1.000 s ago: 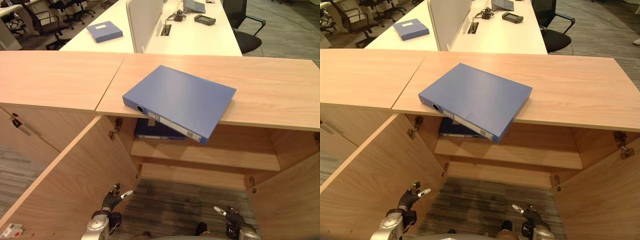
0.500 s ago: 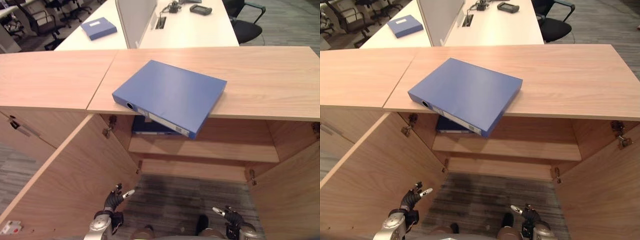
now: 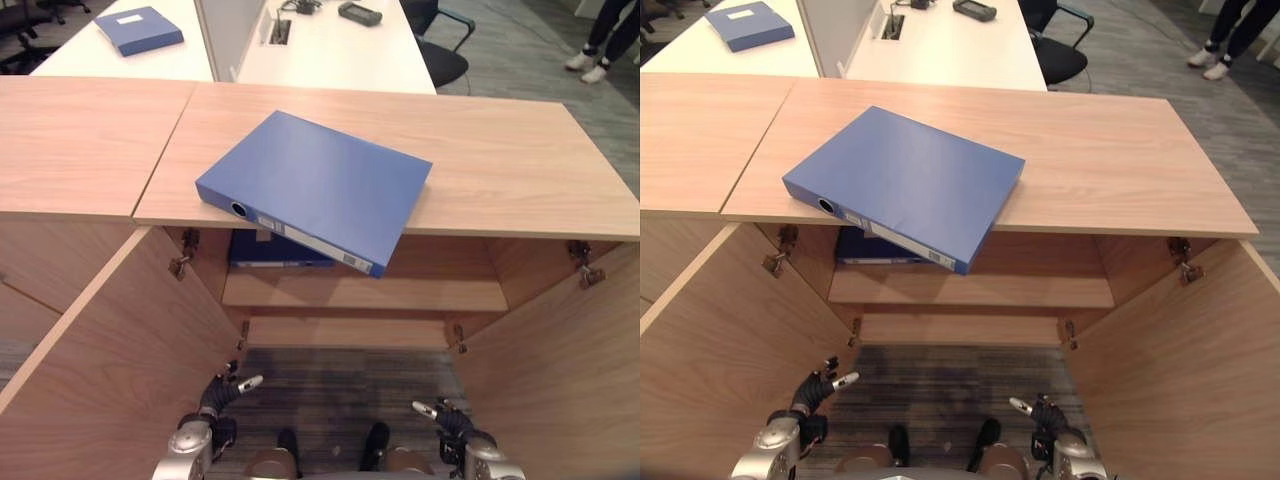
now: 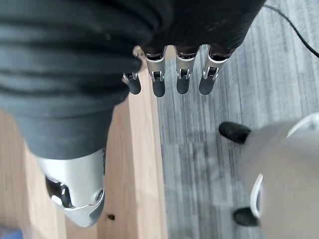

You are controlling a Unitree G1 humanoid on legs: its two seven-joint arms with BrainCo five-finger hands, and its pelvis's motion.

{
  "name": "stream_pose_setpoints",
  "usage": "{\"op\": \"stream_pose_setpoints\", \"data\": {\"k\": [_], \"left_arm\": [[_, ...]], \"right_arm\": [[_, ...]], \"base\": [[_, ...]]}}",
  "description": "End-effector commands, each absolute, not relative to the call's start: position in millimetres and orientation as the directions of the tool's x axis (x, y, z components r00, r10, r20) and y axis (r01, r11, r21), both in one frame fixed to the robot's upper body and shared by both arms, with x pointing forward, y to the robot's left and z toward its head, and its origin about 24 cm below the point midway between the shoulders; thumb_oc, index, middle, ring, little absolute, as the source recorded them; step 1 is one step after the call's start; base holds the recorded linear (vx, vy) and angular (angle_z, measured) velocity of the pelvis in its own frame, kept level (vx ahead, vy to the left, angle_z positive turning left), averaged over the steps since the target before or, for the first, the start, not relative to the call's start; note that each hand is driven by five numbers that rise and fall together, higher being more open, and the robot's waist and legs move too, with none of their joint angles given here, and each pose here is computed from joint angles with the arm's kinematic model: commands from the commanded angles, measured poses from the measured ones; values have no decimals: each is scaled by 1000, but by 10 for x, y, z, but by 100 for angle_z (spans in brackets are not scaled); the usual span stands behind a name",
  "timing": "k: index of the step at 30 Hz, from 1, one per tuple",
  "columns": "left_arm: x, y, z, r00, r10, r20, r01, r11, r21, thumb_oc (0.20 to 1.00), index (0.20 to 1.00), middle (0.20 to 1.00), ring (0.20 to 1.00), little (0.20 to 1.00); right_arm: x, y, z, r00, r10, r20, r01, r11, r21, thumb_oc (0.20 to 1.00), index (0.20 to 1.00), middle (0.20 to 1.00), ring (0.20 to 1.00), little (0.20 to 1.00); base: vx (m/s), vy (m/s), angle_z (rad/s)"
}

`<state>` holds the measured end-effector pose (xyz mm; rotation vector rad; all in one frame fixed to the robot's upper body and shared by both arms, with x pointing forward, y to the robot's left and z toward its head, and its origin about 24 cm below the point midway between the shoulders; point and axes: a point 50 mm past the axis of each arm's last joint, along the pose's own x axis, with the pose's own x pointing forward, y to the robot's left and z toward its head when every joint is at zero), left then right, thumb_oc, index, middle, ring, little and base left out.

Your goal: Put the empty folder in the office cabinet

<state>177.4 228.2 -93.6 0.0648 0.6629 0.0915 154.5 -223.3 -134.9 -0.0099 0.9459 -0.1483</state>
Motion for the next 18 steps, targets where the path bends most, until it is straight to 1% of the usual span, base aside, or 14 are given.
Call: {"op": "stream_pose_setpoints", "data": {"k": [1,7,13,18], "left_arm": [[1880,2337,-799,835,130,-534,-87,991,105,1000,1000,1000,1000,1000],[1883,2383,-782,840,144,-523,-88,988,130,1000,1000,1000,1000,1000],[1839,2340,-838,829,158,-537,-131,987,88,1000,1000,1000,1000,1000],[1819,2296,-865,824,152,-546,-132,988,76,1000,1000,1000,1000,1000]], "right_arm": [[1680,-2226,-1268,627,-124,-769,105,992,-74,1000,1000,1000,1000,1000],[1620,-2221,-1286,623,-125,-772,126,990,-59,1000,1000,1000,1000,1000],[1558,-2256,-1311,604,-125,-787,91,992,-88,1000,1000,1000,1000,1000],[1535,-2312,-1309,599,-145,-787,112,989,-97,1000,1000,1000,1000,1000]], "base": [[36,-94,5],[81,-158,7],[54,-147,-2],[21,-96,8]]}}
